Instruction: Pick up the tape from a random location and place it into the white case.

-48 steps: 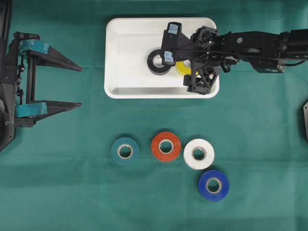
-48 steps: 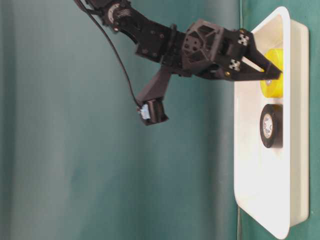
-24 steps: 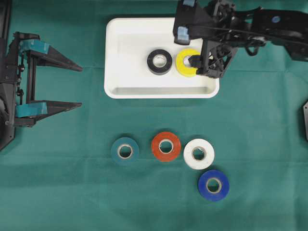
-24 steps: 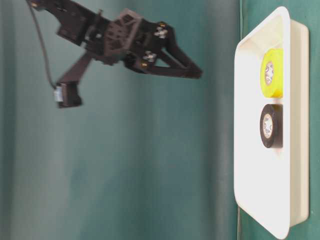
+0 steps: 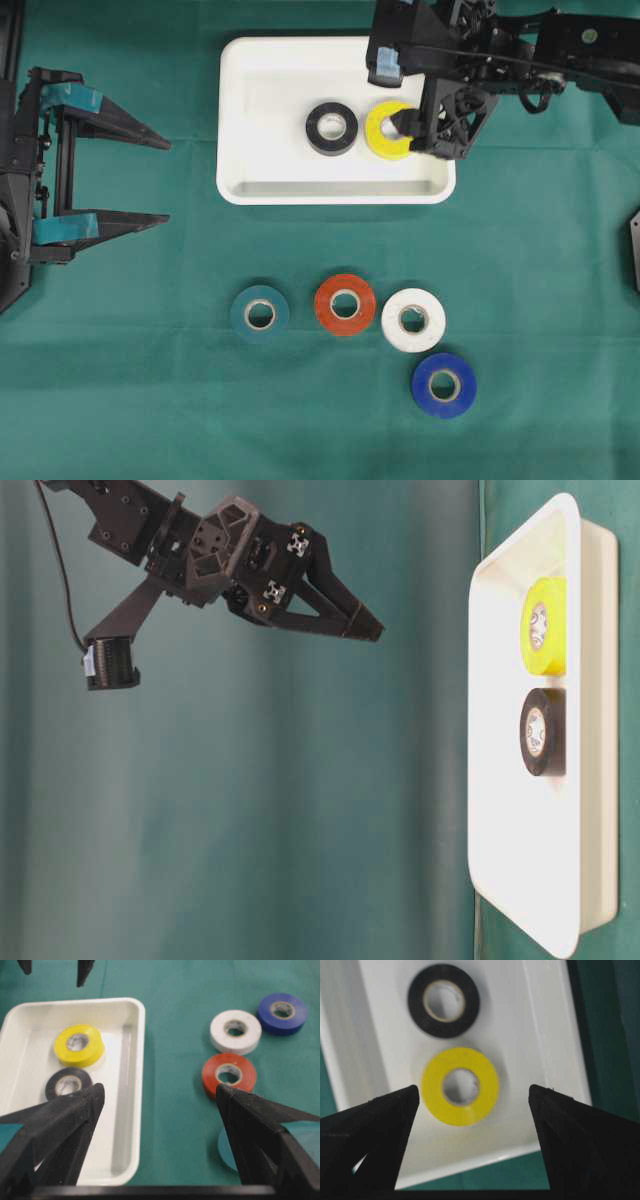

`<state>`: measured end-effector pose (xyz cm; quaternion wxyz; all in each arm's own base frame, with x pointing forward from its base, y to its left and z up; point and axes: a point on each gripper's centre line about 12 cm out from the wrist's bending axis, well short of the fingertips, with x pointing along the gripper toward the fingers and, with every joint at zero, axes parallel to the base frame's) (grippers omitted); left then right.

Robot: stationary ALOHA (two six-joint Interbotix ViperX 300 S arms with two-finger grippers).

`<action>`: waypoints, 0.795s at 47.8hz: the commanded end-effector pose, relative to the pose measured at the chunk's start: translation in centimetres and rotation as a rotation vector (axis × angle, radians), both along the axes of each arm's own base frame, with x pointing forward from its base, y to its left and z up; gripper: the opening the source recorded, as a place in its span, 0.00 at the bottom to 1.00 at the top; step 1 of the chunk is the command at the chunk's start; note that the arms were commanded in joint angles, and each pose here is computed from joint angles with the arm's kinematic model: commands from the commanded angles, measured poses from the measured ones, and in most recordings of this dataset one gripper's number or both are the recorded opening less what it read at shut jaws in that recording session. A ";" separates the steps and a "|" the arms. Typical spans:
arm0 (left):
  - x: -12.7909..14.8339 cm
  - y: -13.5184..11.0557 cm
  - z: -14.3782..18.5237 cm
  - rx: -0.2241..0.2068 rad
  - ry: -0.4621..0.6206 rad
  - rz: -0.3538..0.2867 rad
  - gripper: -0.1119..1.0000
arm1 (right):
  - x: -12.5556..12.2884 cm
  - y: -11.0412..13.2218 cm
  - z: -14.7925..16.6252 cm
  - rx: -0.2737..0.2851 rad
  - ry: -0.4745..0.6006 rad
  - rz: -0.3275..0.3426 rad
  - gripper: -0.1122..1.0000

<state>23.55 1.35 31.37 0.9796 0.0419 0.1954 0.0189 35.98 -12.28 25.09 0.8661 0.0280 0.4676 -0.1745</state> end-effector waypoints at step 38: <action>0.1 0.0 0.6 0.001 -0.018 -0.002 0.97 | 1.5 9.4 3.3 0.035 -0.144 0.186 0.84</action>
